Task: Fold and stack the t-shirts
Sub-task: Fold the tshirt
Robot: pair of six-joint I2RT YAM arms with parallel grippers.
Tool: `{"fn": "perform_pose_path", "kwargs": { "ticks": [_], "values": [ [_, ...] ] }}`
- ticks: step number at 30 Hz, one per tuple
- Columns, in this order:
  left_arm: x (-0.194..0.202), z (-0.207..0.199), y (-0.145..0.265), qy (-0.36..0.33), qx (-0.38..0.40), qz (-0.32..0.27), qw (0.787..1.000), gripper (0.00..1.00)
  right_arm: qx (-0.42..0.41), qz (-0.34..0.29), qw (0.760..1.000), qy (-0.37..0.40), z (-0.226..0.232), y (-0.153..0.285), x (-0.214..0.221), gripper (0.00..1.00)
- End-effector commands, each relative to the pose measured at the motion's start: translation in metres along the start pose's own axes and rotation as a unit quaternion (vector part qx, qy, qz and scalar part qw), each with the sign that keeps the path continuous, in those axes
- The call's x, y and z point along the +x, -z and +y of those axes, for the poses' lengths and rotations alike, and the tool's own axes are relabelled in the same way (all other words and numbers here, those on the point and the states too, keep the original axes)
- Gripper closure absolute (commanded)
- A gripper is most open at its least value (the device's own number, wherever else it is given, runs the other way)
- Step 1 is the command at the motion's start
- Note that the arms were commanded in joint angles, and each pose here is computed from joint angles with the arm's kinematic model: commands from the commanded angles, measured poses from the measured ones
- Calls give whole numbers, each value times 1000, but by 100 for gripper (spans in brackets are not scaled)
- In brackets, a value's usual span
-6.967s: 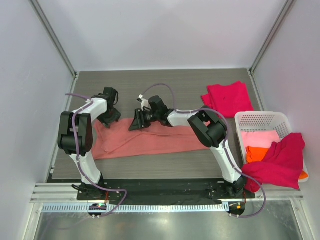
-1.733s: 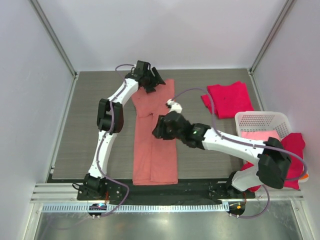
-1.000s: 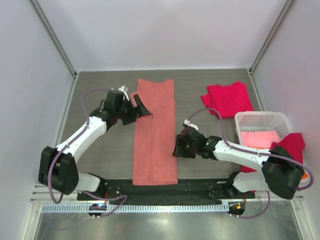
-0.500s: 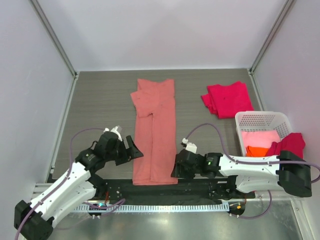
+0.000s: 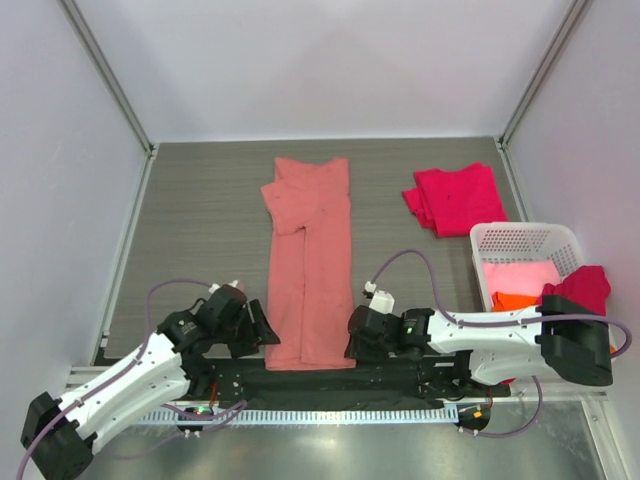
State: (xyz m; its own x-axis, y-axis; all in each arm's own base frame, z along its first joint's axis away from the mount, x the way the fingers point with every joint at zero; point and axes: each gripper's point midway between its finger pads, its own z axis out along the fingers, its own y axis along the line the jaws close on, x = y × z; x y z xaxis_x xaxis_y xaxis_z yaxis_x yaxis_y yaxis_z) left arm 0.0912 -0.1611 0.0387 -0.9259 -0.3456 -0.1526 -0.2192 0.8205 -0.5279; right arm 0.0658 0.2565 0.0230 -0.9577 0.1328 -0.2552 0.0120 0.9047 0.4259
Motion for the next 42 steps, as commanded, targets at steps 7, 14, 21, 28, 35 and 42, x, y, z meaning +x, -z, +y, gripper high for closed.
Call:
{"fn": "perform_pose_path", "kwargs": {
  "ticks": [7,14,21,28,35,42],
  "values": [
    [21,14,2,16,-14,29,999,42,-2,-24,1000,-8,1,0,-7,64],
    [28,26,-2,24,-23,35,999,51,4,-22,1000,-2,0,-6,-6,72],
    [28,15,-7,27,7,41,999,69,-8,-20,1000,2,8,-4,-7,89],
    [27,-2,-10,41,51,42,997,79,-25,-20,999,4,17,2,-8,99],
    [16,-37,-1,43,115,27,992,100,-64,-56,996,2,33,21,-30,99],
    [-25,-81,3,31,160,-2,987,100,-65,-120,991,15,28,44,-111,99]
  ]
}}
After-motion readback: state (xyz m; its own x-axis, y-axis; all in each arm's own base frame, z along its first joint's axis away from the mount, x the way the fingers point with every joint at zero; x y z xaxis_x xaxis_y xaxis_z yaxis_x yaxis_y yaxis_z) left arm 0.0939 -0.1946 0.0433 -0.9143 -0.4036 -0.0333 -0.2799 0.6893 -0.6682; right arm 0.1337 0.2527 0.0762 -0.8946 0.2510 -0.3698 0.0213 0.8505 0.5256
